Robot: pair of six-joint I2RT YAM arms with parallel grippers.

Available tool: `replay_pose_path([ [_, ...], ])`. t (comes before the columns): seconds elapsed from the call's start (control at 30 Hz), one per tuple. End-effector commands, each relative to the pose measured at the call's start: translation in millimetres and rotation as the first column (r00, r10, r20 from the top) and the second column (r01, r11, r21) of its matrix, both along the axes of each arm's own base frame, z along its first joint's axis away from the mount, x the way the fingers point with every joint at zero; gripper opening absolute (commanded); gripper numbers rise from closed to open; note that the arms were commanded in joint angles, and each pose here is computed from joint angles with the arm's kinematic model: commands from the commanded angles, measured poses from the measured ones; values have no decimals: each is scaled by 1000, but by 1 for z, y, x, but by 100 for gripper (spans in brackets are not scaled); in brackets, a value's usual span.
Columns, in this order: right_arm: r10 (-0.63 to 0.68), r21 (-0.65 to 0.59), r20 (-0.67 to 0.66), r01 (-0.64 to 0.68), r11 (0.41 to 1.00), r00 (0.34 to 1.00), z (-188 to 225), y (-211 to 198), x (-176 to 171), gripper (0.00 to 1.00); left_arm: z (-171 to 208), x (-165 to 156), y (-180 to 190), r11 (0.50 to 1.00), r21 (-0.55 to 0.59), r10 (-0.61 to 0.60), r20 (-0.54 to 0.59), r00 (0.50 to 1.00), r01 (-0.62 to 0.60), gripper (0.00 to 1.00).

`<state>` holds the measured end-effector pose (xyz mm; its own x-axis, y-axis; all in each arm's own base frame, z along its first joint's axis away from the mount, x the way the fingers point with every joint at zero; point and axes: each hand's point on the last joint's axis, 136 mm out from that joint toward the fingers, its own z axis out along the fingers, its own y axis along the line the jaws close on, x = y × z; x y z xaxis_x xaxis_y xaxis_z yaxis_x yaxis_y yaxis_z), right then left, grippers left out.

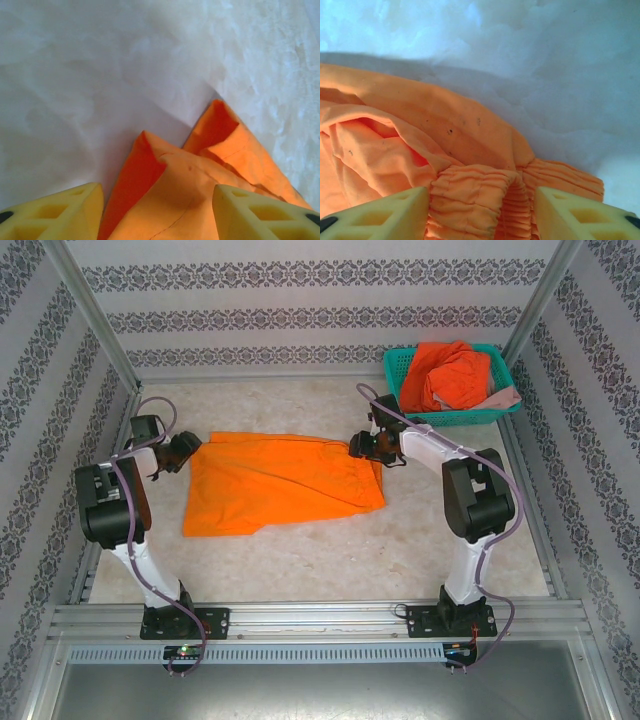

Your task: Fold and stack the shorts

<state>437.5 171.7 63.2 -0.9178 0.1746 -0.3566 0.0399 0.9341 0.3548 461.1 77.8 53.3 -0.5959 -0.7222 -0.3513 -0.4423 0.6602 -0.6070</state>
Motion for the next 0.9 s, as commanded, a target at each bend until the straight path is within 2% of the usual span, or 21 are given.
replay_pose_path([
  [0.0,-15,41,13,15,999,1000,5,4,12,53,13,22,3,999,-32,-8,88,996,11,53],
  [0.13,-19,40,2,19,999,1000,0,5,13,40,5,27,-2,997,-77,-25,80,996,31,35],
  [0.23,-34,36,1,34,999,999,-1,3,13,29,7,26,-2,996,-80,-22,79,997,28,15],
  [0.37,-47,40,14,47,998,999,3,2,15,11,21,23,-2,998,-64,-23,99,995,29,3],
  [0.43,-60,47,18,59,997,998,6,0,16,0,29,21,-2,998,-53,-23,107,994,29,0],
  [0.63,-114,86,99,106,991,989,40,-12,15,0,66,12,-3,999,-10,-28,155,988,30,0],
  [0.87,-164,116,189,143,983,968,80,-28,-2,0,121,11,-3,999,17,-31,244,969,27,0],
])
